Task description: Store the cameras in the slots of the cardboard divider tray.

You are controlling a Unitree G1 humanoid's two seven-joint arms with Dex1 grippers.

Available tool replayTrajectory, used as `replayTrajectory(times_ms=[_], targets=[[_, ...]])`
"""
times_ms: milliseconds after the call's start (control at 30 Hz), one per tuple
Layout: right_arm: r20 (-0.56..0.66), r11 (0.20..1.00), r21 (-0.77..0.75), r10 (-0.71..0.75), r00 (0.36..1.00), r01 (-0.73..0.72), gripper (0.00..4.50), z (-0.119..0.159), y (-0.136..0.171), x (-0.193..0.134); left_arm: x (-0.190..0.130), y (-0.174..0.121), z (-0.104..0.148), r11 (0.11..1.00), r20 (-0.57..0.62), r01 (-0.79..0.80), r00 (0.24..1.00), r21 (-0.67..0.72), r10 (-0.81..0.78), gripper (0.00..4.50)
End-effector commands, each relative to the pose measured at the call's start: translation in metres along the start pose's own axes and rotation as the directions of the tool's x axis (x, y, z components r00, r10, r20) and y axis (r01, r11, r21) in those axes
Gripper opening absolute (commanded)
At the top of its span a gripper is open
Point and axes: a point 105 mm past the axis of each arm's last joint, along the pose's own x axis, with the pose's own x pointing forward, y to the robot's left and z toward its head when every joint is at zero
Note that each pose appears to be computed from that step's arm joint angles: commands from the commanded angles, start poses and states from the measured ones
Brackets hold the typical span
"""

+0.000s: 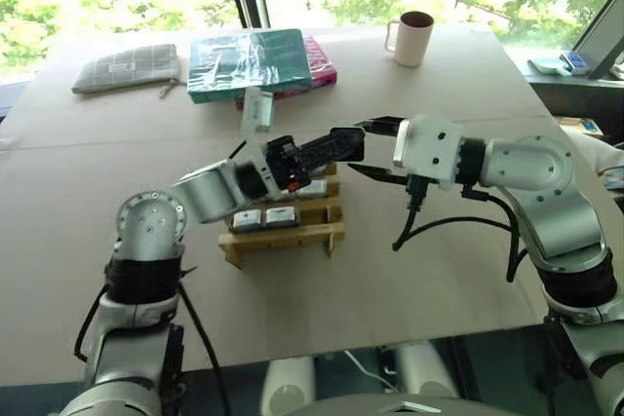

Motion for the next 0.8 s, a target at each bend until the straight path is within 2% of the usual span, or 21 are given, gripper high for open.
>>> replayTrajectory(times_ms=[33,67,167,467,500,567,600,667,700,800], targets=[[0.019,0.997,-0.059,-0.052,0.998,0.053,1.85,0.015,-0.007,-0.004,0.004,-0.007,0.005,0.999,-0.031,0.051,0.998,0.007,-0.051,4.39],[0.013,0.996,-0.06,-0.063,0.998,0.063,1.85,0.014,-0.008,-0.005,0.004,-0.006,0.006,0.998,-0.033,0.058,0.998,0.005,-0.058,4.39],[-0.008,0.994,-0.061,-0.087,0.996,0.086,1.85,0.011,-0.011,-0.01,0.001,-0.007,0.008,0.997,-0.043,0.073,0.996,0.004,-0.073,3.63],[-0.03,0.993,-0.049,-0.112,0.993,0.11,1.85,0.005,-0.013,-0.018,-0.005,-0.005,0.009,0.997,-0.051,0.076,0.996,0.003,-0.076,3.63],[-0.027,0.993,-0.045,-0.11,0.994,0.109,1.85,0.005,-0.013,-0.018,-0.004,-0.006,0.009,0.997,-0.047,0.08,0.996,0.002,-0.079,3.09],[-0.026,0.994,-0.041,-0.106,0.994,0.105,1.85,0.005,-0.013,-0.018,-0.004,-0.007,0.009,0.996,-0.044,0.089,0.995,-0.004,-0.089,2.41],[-0.026,0.994,-0.039,-0.102,0.994,0.101,1.85,0.005,-0.012,-0.017,-0.004,-0.007,0.009,0.996,-0.047,0.088,0.995,-0.004,-0.088,1.79],[-0.014,0.995,-0.027,-0.096,0.995,0.096,1.85,0.006,-0.012,-0.016,-0.004,-0.007,0.009,0.996,-0.045,0.088,0.995,-0.007,-0.088,0.88],[-0.007,0.995,-0.018,-0.094,0.996,0.094,1.85,0.007,-0.012,-0.016,-0.003,-0.007,0.009,0.996,-0.047,0.089,0.995,-0.008,-0.089,0.65],[0.003,0.995,0.002,-0.098,0.995,0.098,1.85,0.009,-0.014,-0.015,-0.002,-0.008,0.009,0.995,-0.044,0.098,0.994,-0.007,-0.098,0.66]])
